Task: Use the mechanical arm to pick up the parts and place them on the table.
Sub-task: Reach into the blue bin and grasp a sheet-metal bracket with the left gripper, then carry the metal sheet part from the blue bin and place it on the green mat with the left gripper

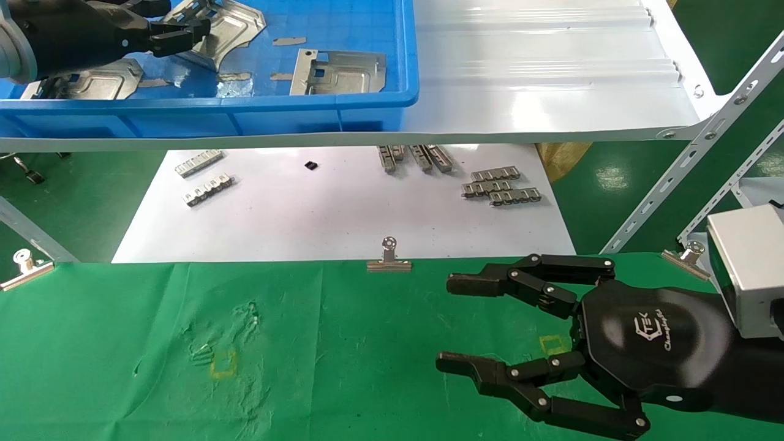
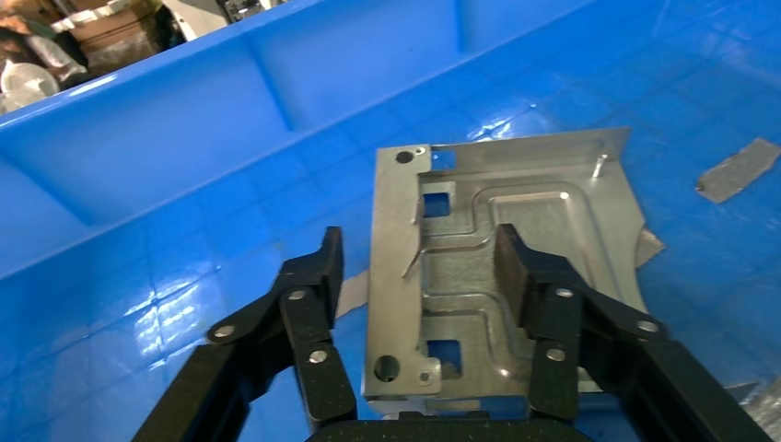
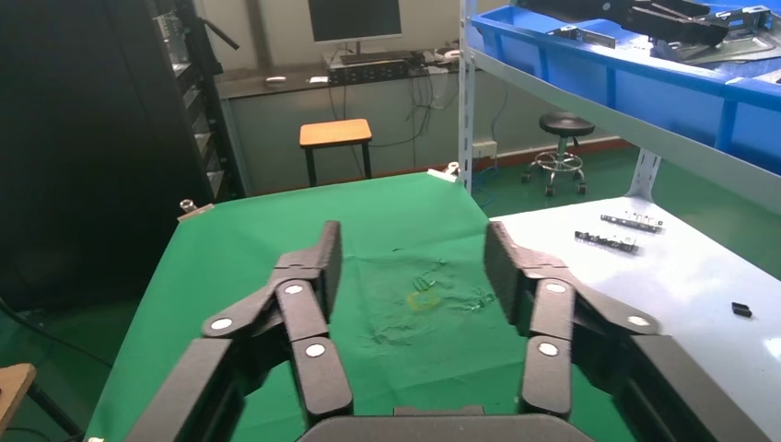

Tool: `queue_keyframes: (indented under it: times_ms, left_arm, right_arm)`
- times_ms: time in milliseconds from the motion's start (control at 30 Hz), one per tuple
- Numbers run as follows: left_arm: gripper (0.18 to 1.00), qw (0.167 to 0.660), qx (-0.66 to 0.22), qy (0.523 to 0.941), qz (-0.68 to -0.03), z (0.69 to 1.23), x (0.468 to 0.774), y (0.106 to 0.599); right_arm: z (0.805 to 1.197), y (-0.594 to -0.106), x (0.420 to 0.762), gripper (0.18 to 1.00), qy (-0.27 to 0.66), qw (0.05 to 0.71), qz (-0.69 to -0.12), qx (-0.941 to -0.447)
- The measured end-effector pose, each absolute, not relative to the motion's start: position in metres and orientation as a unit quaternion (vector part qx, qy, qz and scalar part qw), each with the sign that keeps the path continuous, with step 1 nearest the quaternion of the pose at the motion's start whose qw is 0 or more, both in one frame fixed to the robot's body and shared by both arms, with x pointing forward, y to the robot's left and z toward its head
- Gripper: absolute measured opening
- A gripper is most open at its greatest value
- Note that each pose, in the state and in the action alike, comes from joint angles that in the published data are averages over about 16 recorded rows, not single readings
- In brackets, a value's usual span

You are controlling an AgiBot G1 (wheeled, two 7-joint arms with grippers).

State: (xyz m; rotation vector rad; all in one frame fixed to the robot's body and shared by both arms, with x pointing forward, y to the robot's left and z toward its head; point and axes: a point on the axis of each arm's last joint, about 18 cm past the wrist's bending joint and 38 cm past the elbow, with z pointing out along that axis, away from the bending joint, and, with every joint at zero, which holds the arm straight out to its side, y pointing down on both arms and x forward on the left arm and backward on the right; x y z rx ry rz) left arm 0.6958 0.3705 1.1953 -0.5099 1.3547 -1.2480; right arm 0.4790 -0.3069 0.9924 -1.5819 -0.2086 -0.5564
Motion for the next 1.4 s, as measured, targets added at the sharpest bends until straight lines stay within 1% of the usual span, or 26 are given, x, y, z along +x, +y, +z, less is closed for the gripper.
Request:
queue_keyframes:
  times_ms: [100, 233, 467, 667, 833, 1000, 1200, 1400]
  left_arm:
    - [0.653, 0.573, -0.218, 0.581, -0.535, 1.194, 0.696, 0.37]
    - [0.552, 0.571, -0.217, 0.582, -0.537, 1.194, 0.694, 0.37]
    - [0.394, 0.573, -0.216, 0.576, -0.542, 1.199, 0.692, 0.372]
    - [0.309, 0.572, -0.194, 0.568, -0.559, 1.212, 0.684, 0.365]
    - [0.28, 0.558, -0.146, 0.573, -0.582, 1.225, 0.668, 0.349]
    - [0.271, 0.532, -0.066, 0.597, -0.597, 1.23, 0.642, 0.328]
    - [0.269, 0.488, 0.037, 0.634, -0.599, 1.219, 0.61, 0.307]
    - [0.269, 0.46, 0.116, 0.658, -0.585, 1.198, 0.589, 0.298]
  right_arm:
    - [0.992, -0.307, 0.479, 0.567, -0.092, 0.664, -0.246, -0.7]
    - [0.992, -0.307, 0.479, 0.673, -0.092, 0.664, -0.246, -0.7]
    - [0.992, -0.307, 0.479, 0.82, -0.092, 0.664, -0.246, -0.7]
    - [0.992, -0.307, 0.479, 0.911, -0.092, 0.664, -0.246, -0.7]
    - [0.992, -0.307, 0.479, 0.964, -0.092, 0.664, -0.246, -0.7]
    - [0.992, -0.307, 0.479, 0.988, -0.092, 0.664, -0.246, -0.7]
    - [0.992, -0.307, 0.479, 0.999, -0.092, 0.664, -0.246, -0.7]
    - [0.992, -0.307, 0.479, 1.001, -0.092, 0.664, -0.246, -0.7]
